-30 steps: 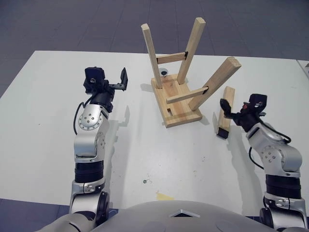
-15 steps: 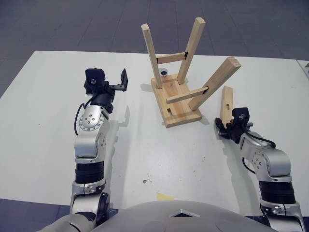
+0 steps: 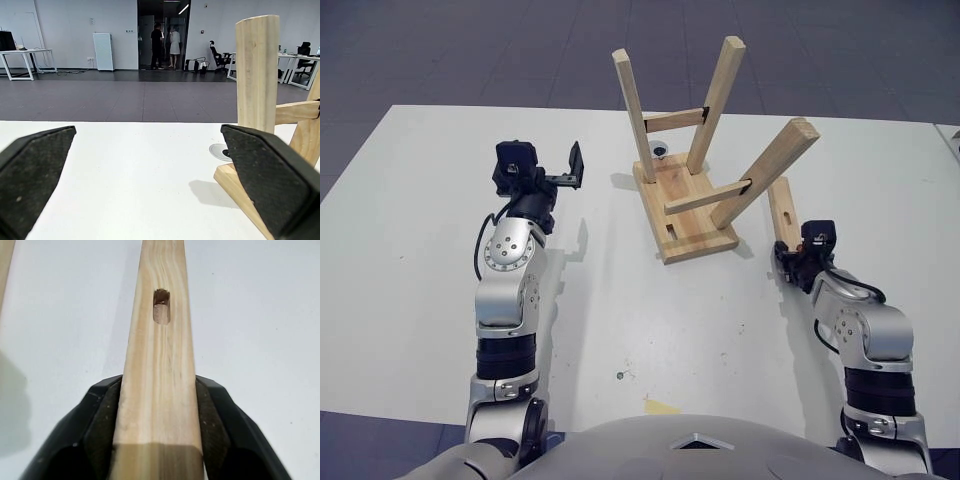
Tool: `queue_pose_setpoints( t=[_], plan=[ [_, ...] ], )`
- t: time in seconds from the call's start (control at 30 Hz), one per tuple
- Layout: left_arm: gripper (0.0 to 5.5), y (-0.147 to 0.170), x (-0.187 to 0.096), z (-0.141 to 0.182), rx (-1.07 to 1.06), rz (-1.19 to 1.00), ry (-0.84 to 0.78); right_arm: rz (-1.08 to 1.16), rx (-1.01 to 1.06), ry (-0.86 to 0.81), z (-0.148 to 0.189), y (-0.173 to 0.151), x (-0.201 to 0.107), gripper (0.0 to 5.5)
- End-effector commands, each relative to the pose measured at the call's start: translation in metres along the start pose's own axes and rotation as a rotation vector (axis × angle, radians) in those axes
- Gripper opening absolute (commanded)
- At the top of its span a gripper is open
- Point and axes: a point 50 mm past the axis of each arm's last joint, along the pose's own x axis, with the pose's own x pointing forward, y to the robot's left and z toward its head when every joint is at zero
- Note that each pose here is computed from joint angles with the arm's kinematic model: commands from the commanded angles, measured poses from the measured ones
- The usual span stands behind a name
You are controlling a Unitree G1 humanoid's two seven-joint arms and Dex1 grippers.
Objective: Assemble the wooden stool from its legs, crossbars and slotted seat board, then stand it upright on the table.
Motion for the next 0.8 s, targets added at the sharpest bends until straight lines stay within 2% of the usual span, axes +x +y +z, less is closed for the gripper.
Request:
queue_pose_setpoints(
  t=[0.03, 0.1, 0.2, 0.3, 0.4, 0.53, 0.67, 0.8],
  plan=[
    [5.4, -0.001, 0.004, 0.007, -0.021, 0.001, -0.024, -0.086, 0.018, -0.343, 0.052, -0.01, -0.001, 2.1],
    [5.4, -0.001, 0.007, 0.018, -0.098, -0.005, -0.047, -0.144, -0.034, -0.561, 0.084, -0.015, -0.009, 2.1],
    [5.4, -0.002, 0.013, 0.055, -0.28, -0.071, -0.14, -0.154, -0.163, -0.918, 0.132, -0.006, -0.037, 2.1],
    [5.4, -0.005, 0.011, 0.104, -0.539, -0.285, -0.259, -0.108, -0.302, -1.153, 0.16, 0.011, -0.061, 2.1],
    [5.4, -0.015, -0.009, 0.143, -0.77, -0.625, -0.362, 0.046, -0.403, -1.308, 0.174, 0.038, -0.081, 2.1],
    [5.4, -0.024, -0.022, 0.146, -0.937, -0.824, -0.321, 0.315, -0.523, -1.363, 0.171, 0.069, -0.096, 2.1],
    [5.4, -0.031, -0.023, 0.141, -1.038, -0.867, -0.253, 0.563, -0.546, -1.293, 0.155, 0.089, -0.098, 2.1],
    [5.4, -0.032, -0.022, 0.139, -1.055, -0.859, -0.201, 0.679, -0.526, -1.244, 0.146, 0.095, -0.1, 2.1]
  ],
)
